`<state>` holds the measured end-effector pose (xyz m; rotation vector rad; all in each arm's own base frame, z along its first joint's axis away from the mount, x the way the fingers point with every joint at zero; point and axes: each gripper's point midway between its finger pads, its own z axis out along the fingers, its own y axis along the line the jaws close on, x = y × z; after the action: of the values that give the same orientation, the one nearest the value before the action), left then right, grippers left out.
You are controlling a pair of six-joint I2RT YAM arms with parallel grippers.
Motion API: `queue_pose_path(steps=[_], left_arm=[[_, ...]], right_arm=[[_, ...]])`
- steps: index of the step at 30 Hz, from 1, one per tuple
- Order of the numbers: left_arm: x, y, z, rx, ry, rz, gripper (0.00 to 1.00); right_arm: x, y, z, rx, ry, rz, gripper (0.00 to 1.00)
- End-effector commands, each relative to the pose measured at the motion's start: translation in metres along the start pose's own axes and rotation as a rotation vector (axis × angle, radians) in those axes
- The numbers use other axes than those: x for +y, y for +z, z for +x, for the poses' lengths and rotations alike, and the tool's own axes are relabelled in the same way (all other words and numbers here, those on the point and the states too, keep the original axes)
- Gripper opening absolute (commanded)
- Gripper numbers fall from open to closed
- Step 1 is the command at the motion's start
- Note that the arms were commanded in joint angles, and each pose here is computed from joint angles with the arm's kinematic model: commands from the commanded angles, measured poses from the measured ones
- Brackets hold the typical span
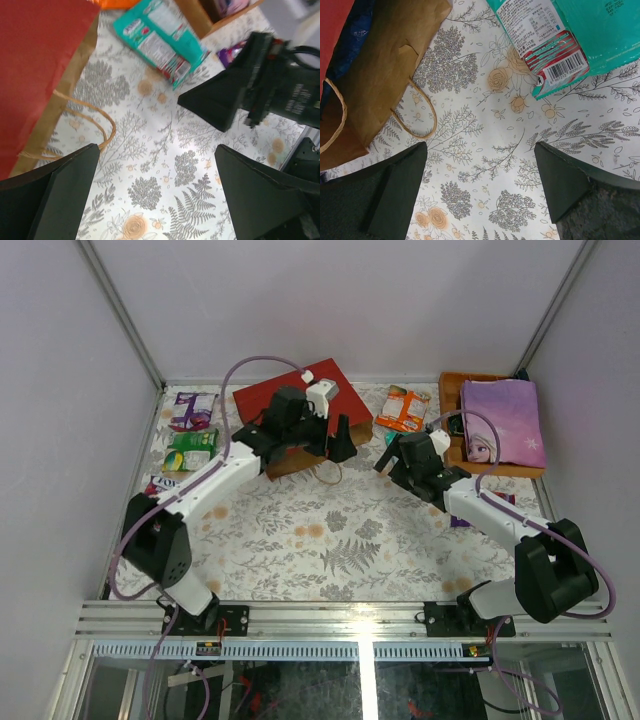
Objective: Take the snacks out of the paper bag
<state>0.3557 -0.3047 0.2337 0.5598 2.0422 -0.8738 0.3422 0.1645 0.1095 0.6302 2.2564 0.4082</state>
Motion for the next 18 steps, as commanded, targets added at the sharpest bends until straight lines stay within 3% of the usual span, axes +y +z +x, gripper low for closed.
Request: queue_pose_path(steps=[1,5,11,13,15,16,18], left_arm=[[0.019,0.011,0.007,0.115,-0.113,-0.123,1.00],[0.027,-0.001,-0.018,0.053,-0.050,-0.252,1.00],[-0.003,-0.067,-0.081,-0.284,0.165,-0.451,1.00],[0.016,-0.099,-0.088,-0.428,0.079,-0.565,1.00],[0.069,-0.161,-0.081,-0.652,-0.178,-0.875,1.00],[0.086,-0.175,-0.071,-0.702,-0.268,-0.885,1.00],[0.115,-0.170,-0.050,-0.684,-0.405,-0.683,1.00]], right_arm=[[0.008,-0.008,-0.014,-0.041,0.016,-0.050,0.96],[0.006,-0.007,-0.015,-0.041,0.018,-0.045,0.96],[0.005,-0.006,-0.017,-0.044,0.021,-0.049,0.96],[0.004,-0.004,-0.016,-0.041,0.021,-0.050,0.96],[0.004,-0.003,-0.014,-0.032,0.021,-0.052,0.96],[0.004,-0.003,-0.014,-0.029,0.022,-0.052,0.96],[0.004,-0.003,-0.014,-0.029,0.021,-0.057,0.97]])
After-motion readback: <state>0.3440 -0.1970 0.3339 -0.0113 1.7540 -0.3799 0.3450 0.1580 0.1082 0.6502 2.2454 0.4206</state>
